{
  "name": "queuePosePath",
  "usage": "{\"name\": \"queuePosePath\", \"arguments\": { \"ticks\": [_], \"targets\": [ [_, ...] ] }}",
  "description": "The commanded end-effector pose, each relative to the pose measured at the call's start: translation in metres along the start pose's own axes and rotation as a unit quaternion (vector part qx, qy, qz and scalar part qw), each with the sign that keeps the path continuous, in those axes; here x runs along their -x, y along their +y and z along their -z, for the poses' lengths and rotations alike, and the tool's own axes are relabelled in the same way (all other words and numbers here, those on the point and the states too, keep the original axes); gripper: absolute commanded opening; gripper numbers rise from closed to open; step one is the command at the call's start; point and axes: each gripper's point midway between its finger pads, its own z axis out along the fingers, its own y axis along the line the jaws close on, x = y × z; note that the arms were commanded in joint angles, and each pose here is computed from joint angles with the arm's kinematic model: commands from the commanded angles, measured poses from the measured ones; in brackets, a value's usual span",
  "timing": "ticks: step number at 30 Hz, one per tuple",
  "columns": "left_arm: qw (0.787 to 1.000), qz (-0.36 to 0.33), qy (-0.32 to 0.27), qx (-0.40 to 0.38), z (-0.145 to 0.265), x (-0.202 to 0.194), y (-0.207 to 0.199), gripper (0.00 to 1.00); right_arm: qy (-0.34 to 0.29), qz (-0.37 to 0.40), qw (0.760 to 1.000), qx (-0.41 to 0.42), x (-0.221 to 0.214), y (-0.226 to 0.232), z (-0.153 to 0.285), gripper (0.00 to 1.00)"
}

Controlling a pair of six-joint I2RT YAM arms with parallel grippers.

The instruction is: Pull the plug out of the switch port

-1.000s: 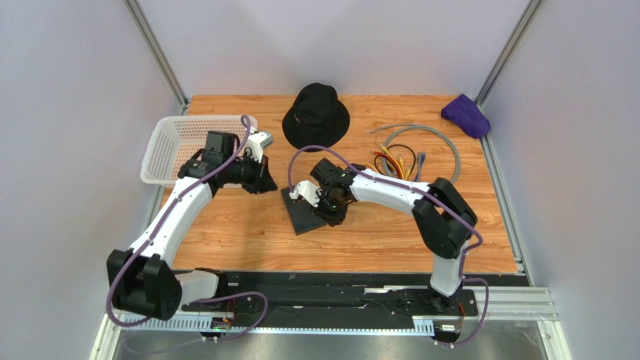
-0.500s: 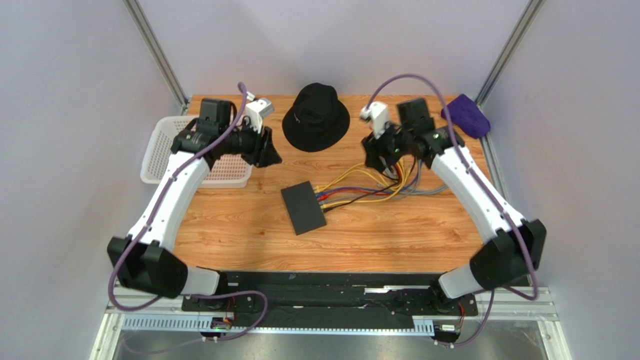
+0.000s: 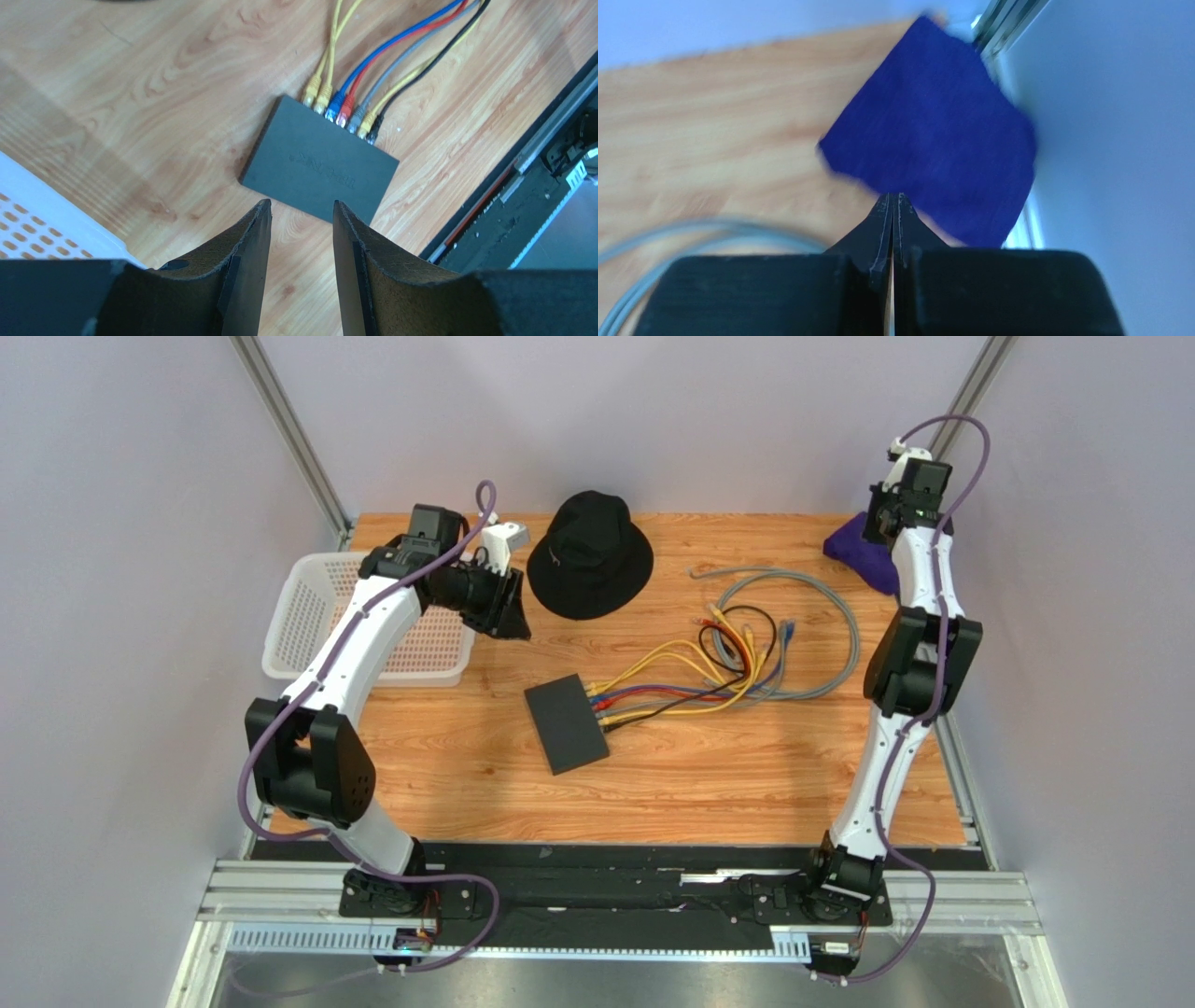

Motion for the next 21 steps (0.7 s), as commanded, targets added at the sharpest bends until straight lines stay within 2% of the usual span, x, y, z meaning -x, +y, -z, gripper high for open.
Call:
{"name": "queuePosePath", "arguments": {
  "ticks": [1, 2, 3, 4, 5, 6, 7, 11, 16, 19, 21],
  "targets": [
    [1.000, 0.016, 0.004, -0.006, -0.002, -0.016, -0.003, 0.47, -0.105, 0.083, 0.985, -0.104, 0.061, -0.018, -0.042, 0.00],
    [1.000, 0.022, 0.010, -0.005, -0.004, -0.021, -0.002, 0.47, -0.109, 0.097, 0.979, -0.144, 0.063, -0.032, -0.048, 0.00],
    [0.999, 0.031, 0.021, -0.006, -0.006, -0.028, -0.002, 0.47, -0.154, 0.113, 0.966, -0.176, 0.090, -0.040, -0.046, 0.00],
    [0.998, 0.043, 0.034, -0.006, -0.006, -0.035, -0.003, 0.46, -0.137, 0.175, 0.953, -0.207, 0.070, -0.049, -0.068, 0.00],
    [0.998, 0.046, 0.040, -0.009, -0.005, -0.037, -0.004, 0.46, -0.140, 0.202, 0.943, -0.226, 0.068, -0.051, -0.074, 0.00],
    [0.998, 0.046, 0.044, -0.013, -0.004, -0.039, -0.006, 0.46, -0.148, 0.234, 0.933, -0.229, 0.066, -0.051, -0.083, 0.00],
    [0.997, 0.048, 0.050, -0.015, -0.002, -0.042, -0.008, 0.46, -0.127, 0.286, 0.923, -0.226, 0.050, -0.052, -0.097, 0.00],
    [0.998, 0.036, 0.057, 0.004, -0.002, -0.040, 0.001, 0.46, -0.076, 0.343, 0.912, -0.214, 0.013, -0.045, -0.120, 0.00],
    [0.998, 0.035, 0.052, 0.004, -0.007, -0.031, 0.006, 0.46, 0.005, 0.385, 0.912, -0.141, -0.036, -0.020, -0.129, 0.00],
    [0.998, 0.042, 0.053, -0.003, -0.011, -0.030, 0.006, 0.46, 0.029, 0.385, 0.921, -0.055, -0.054, 0.012, -0.124, 0.00],
    [0.997, 0.047, 0.055, -0.006, -0.014, -0.032, 0.006, 0.46, 0.033, 0.370, 0.928, 0.036, -0.064, 0.050, -0.115, 0.00]
  ]
}}
